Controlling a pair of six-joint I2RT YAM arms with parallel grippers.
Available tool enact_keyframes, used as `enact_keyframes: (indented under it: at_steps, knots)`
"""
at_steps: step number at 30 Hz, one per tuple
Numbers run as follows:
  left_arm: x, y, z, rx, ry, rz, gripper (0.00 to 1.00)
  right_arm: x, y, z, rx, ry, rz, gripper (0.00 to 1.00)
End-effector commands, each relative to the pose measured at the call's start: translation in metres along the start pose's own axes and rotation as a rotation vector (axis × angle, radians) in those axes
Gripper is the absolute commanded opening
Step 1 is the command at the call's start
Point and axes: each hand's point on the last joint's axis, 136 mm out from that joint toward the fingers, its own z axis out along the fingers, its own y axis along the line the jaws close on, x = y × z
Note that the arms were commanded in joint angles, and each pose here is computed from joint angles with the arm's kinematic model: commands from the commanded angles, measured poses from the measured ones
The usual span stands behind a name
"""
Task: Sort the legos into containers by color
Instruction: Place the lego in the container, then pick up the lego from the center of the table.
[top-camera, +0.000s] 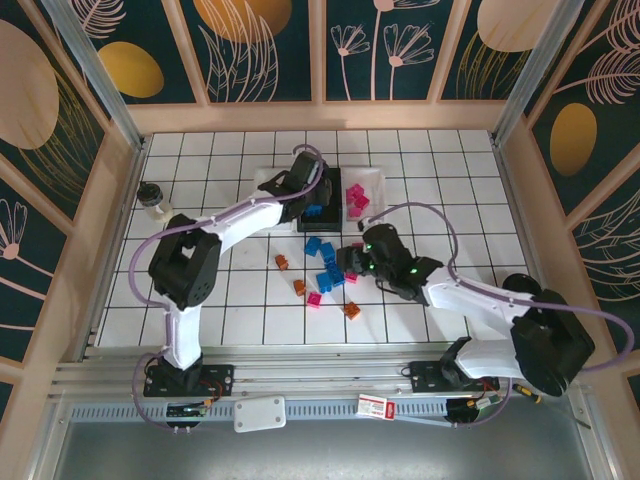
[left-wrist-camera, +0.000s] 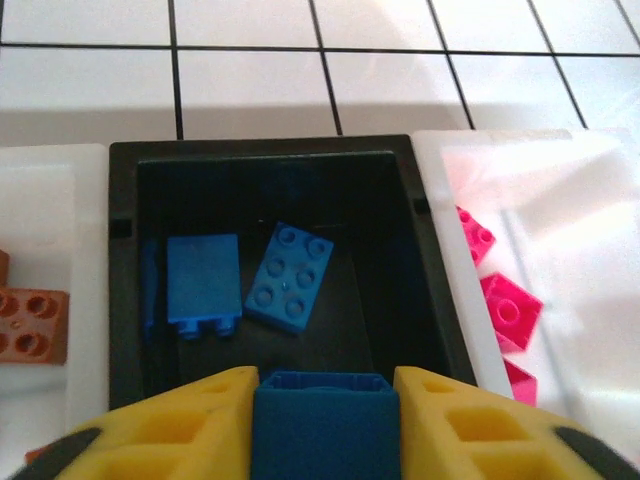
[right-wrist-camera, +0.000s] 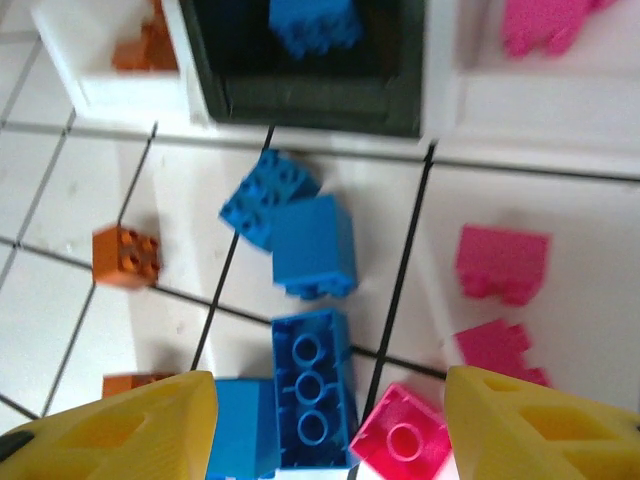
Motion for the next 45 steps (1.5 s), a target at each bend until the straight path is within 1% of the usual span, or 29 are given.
enact_keyframes:
  at_steps: [1,3,6,9,11,13,16,21,24,26,30,32,36,40,43,45]
  knots:
    - [-0.037,-0.011,-0.012,0.036,-0.035,-0.001,0.54,0.012,0.015,0.016,-0.015,0.047,-0.051,0.62]
    - [-0.059,-0.022,-0.033,0.083,-0.08,-0.008,0.66,0.015,0.019,0.025,-0.011,0.064,-0.059,0.62]
    - [-0.077,-0.033,-0.068,0.156,-0.131,-0.023,0.78,0.014,0.021,0.037,0.004,0.064,-0.062,0.61]
    - [-0.07,-0.035,-0.1,0.237,-0.154,-0.06,0.91,0.001,0.021,0.046,0.037,0.024,-0.072,0.62]
    - [-0.054,-0.03,-0.117,0.278,-0.154,-0.092,0.98,-0.009,0.021,0.052,0.052,0.0,-0.081,0.63]
    - [-0.035,-0.023,-0.13,0.305,-0.146,-0.122,0.99,-0.015,0.02,0.062,0.062,0.0,-0.085,0.63]
    - [-0.009,-0.005,-0.144,0.296,-0.135,-0.156,0.99,-0.023,0.014,0.076,0.078,0.0,-0.075,0.62]
    - [0.037,0.033,-0.159,0.213,-0.1,-0.164,0.98,-0.023,0.011,0.096,0.101,0.029,-0.096,0.61]
    - [0.057,0.05,-0.165,0.171,-0.089,-0.164,0.99,-0.019,0.006,0.105,0.132,0.054,-0.103,0.6]
    - [0.071,0.063,-0.167,0.136,-0.083,-0.169,0.98,-0.017,0.004,0.108,0.144,0.063,-0.105,0.57]
    - [0.091,0.08,-0.167,0.093,-0.071,-0.18,0.98,-0.011,0.004,0.11,0.137,0.081,-0.112,0.49]
    - [0.099,0.085,-0.164,0.075,-0.057,-0.18,0.98,-0.009,0.003,0.109,0.136,0.087,-0.117,0.42]
    - [0.109,0.087,-0.16,0.069,-0.023,-0.164,0.99,-0.016,0.009,0.095,0.131,0.051,-0.139,0.26]
    - [0.115,0.086,-0.158,0.08,-0.008,-0.136,0.99,-0.042,0.023,0.066,0.088,-0.037,-0.141,0.16]
    - [0.118,0.088,-0.156,0.072,-0.002,-0.117,0.98,-0.071,0.037,0.04,0.043,-0.126,-0.131,0.13]
    - [0.119,0.086,-0.155,0.08,0.003,-0.105,0.98,-0.088,0.043,0.033,0.016,-0.16,-0.121,0.13]
